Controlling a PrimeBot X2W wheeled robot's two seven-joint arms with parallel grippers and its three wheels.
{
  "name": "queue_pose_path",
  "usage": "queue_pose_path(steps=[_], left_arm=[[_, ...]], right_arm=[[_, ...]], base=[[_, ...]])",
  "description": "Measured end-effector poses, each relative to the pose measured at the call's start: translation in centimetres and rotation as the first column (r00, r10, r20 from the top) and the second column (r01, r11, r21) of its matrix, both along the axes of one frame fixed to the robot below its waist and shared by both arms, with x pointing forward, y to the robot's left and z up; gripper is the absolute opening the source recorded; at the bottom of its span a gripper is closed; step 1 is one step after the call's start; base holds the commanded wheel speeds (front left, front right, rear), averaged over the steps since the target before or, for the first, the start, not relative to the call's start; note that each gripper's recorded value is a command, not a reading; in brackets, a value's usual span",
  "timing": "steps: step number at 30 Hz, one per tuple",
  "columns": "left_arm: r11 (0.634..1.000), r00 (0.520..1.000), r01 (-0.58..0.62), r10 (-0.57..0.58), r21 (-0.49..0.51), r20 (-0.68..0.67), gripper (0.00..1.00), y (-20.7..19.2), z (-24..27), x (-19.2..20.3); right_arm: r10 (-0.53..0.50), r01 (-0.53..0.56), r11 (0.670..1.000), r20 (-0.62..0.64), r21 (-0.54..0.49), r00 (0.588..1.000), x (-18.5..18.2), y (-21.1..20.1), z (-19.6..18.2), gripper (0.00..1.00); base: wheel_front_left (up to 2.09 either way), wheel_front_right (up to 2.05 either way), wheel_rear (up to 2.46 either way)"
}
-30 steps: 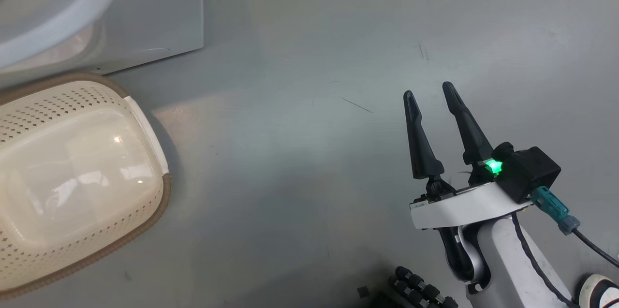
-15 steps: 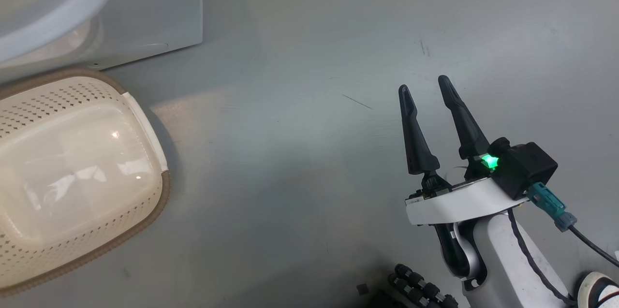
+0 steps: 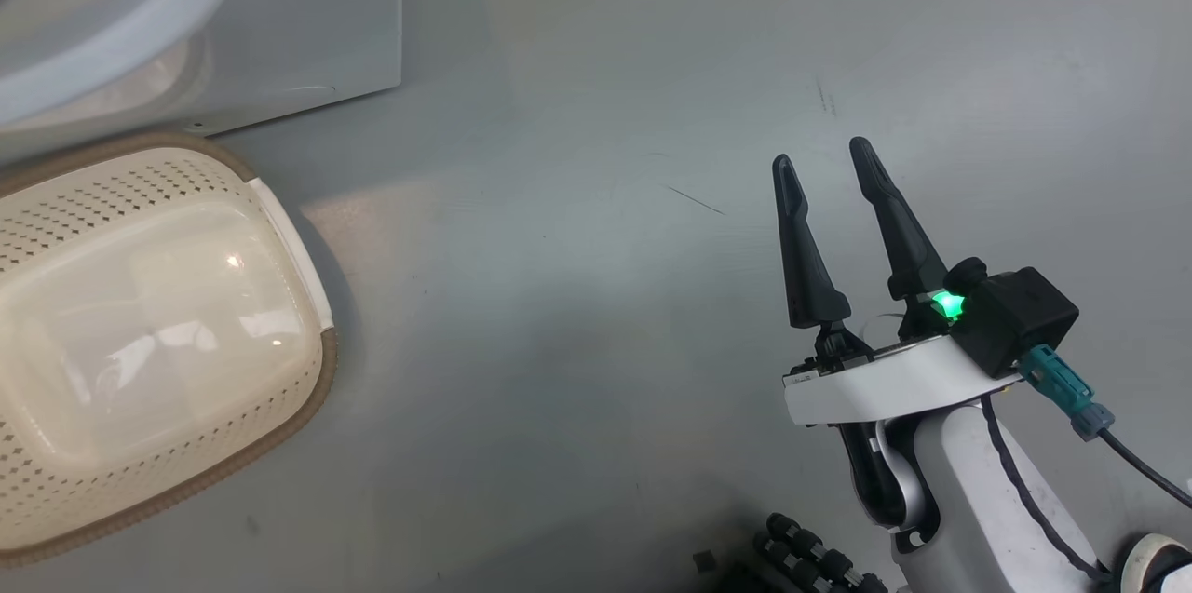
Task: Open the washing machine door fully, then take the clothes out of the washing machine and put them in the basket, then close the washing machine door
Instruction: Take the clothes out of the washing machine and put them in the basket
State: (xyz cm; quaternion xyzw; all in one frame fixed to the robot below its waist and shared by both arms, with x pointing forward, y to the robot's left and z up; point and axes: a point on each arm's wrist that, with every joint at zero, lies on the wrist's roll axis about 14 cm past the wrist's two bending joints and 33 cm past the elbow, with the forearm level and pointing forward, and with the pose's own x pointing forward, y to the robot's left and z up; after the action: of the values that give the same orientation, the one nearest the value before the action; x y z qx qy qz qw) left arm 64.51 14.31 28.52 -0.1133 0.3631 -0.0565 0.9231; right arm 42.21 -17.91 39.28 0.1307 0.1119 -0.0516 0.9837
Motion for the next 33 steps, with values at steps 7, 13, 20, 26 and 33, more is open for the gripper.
queue_pose_path(steps=[7,13,20,26,33], left_arm=[[0.999,0.992,0.033,-0.030,-0.027,0.122,0.00,-1.5,2.4,0.4],[0.999,0.962,0.029,-0.021,-0.025,0.272,0.00,-1.6,5.7,0.8],[0.999,0.935,0.023,-0.008,-0.039,0.355,0.00,-1.5,7.5,-1.0],[1.000,0.919,0.010,0.003,-0.029,0.394,0.00,-0.5,8.4,-3.6],[0.997,0.897,0.044,-0.068,0.066,0.437,0.00,0.7,9.2,-7.1]], right_arm=[[0.000,0.000,1.000,0.020,-0.001,1.000,0.2,0.0,0.6,1.00],[0.016,-0.015,1.000,0.035,-0.017,0.999,0.5,0.2,1.0,1.00],[0.046,-0.044,0.999,0.061,-0.025,0.997,1.0,1.0,1.6,1.00],[0.084,-0.082,0.996,0.091,-0.025,0.992,1.4,2.0,2.5,1.00],[0.115,-0.114,0.993,0.121,-0.015,0.986,1.3,3.1,3.6,1.00]], base=[[0.00,0.00,0.00],[0.00,0.00,0.00],[0.00,0.00,0.00],[0.00,0.00,0.00],[0.00,0.00,0.00]])
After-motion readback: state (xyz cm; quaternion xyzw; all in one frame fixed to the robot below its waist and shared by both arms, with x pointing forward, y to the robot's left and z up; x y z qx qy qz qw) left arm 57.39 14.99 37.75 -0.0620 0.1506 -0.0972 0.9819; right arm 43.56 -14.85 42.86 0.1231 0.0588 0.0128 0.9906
